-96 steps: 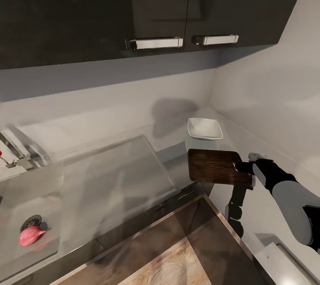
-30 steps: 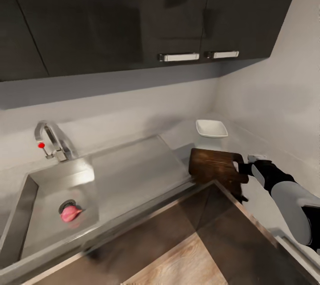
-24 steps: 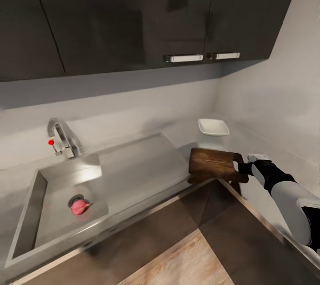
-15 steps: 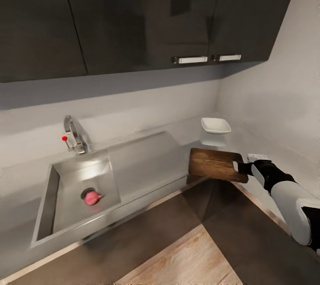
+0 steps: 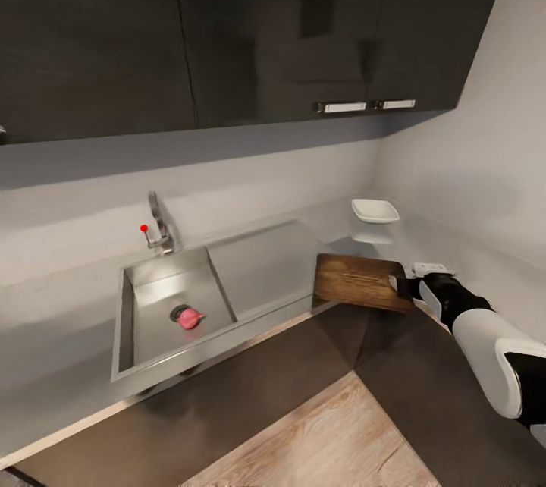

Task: In the kitchen, take the Vidalia onion out of the sink, dice it on the chopping board with the paring knife, put the diced onion into the bowl on the countertop, then place both the paring knife and the chopping board into the sink.

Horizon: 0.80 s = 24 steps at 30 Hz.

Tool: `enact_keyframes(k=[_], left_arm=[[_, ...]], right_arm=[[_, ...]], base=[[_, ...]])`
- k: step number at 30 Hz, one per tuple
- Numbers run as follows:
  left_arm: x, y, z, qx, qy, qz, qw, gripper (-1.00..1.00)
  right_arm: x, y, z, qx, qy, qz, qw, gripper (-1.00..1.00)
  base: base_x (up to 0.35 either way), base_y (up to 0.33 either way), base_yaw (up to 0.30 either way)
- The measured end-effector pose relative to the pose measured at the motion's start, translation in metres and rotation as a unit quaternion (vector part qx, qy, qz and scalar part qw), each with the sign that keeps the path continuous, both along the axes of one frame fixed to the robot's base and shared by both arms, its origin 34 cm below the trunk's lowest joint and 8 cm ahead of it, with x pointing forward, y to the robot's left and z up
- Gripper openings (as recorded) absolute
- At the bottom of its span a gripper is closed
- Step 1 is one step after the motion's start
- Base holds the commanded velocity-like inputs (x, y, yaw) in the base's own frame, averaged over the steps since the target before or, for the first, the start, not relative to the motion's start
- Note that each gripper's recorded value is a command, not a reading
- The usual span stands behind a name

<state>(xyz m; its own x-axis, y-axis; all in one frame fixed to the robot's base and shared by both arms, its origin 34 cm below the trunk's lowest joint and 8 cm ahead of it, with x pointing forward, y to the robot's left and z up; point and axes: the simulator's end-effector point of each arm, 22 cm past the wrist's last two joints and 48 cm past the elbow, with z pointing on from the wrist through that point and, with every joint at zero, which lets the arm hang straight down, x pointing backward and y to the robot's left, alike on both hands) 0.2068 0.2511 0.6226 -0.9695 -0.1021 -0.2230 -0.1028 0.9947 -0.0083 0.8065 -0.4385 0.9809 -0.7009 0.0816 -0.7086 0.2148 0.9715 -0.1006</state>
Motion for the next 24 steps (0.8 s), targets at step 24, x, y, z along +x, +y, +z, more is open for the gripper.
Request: enact_keyframes(k=[24], left_arm=[[0.011, 0.000, 0.003, 0.000, -0.015, 0.000, 0.9999, 1.00]], right_arm=[[0.001, 0.008, 0.023, 0.001, -0.016, 0.004, 0.9999, -1.00]], base=[[-0.195, 0.253, 0.134]])
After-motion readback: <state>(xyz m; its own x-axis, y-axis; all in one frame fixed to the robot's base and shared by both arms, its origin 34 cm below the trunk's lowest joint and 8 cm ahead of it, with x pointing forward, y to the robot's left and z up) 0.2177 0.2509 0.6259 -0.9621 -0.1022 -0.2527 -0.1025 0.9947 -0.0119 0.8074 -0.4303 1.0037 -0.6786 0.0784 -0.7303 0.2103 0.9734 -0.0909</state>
